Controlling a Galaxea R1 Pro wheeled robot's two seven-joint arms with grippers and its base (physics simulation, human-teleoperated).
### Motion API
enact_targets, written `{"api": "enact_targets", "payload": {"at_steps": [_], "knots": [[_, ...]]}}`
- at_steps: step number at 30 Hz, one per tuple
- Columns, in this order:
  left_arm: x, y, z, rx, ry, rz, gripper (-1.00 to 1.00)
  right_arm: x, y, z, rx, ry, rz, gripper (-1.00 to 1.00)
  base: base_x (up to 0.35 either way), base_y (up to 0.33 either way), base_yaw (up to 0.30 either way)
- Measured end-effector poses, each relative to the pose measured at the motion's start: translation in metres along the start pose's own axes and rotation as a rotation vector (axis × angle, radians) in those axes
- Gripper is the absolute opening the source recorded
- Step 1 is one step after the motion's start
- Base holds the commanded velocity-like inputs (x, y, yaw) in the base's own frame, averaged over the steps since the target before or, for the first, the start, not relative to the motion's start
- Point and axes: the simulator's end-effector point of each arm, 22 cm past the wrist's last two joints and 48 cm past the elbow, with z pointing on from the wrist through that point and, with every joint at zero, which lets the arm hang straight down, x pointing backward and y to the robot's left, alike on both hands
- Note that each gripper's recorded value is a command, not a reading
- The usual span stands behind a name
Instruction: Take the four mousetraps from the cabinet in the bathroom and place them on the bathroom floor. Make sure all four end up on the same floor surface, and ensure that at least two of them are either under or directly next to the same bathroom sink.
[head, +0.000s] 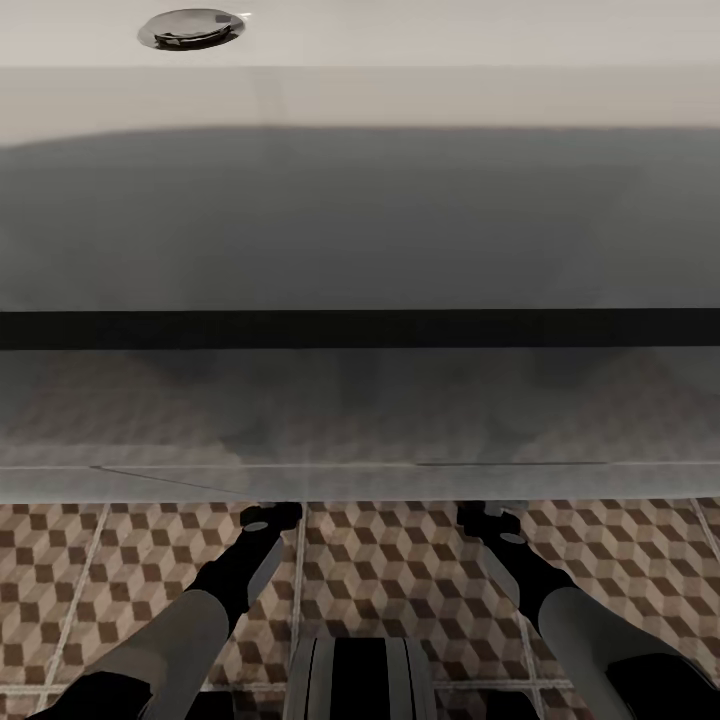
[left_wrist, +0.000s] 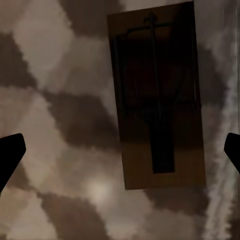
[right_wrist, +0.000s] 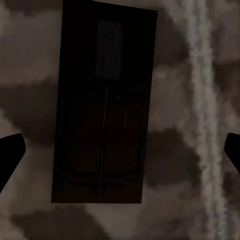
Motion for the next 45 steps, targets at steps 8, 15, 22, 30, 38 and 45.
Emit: {"api": "enact_targets", "payload": {"at_steps": [8,15,22,30,38,45], "knots": [[-0.011,-0.001,-0.001,0.003,-0.023,-0.004,1.00,0.000,0.000,0.000,-0.001,0.000,-0.002,1.00,0.000,0.000,0.000],[-0.021,0.000,-0.002,-0.003,-0.041,-0.013,1.00,0.000,0.001,0.000,-0.001,-0.001,-0.004,1.00,-0.110,0.000,0.000],[-0.032,-0.001,-0.004,-0.005,-0.062,-0.020,1.00,-0.003,0.002,0.000,-0.004,-0.007,-0.005,1.00,-0.290,0.000,0.000],[-0.036,-0.001,-0.004,-0.004,-0.070,-0.021,1.00,-0.004,0.003,0.000,-0.005,-0.010,-0.008,1.00,-0.335,0.000,0.000],[-0.037,-0.001,-0.005,-0.004,-0.073,-0.019,1.00,-0.005,0.003,0.000,-0.007,-0.013,-0.013,1.00,-0.343,0.000,0.000],[-0.037,-0.002,-0.005,-0.003,-0.074,-0.019,1.00,-0.005,0.004,0.000,-0.008,-0.014,-0.015,1.00,-0.345,0.000,0.000]]}}
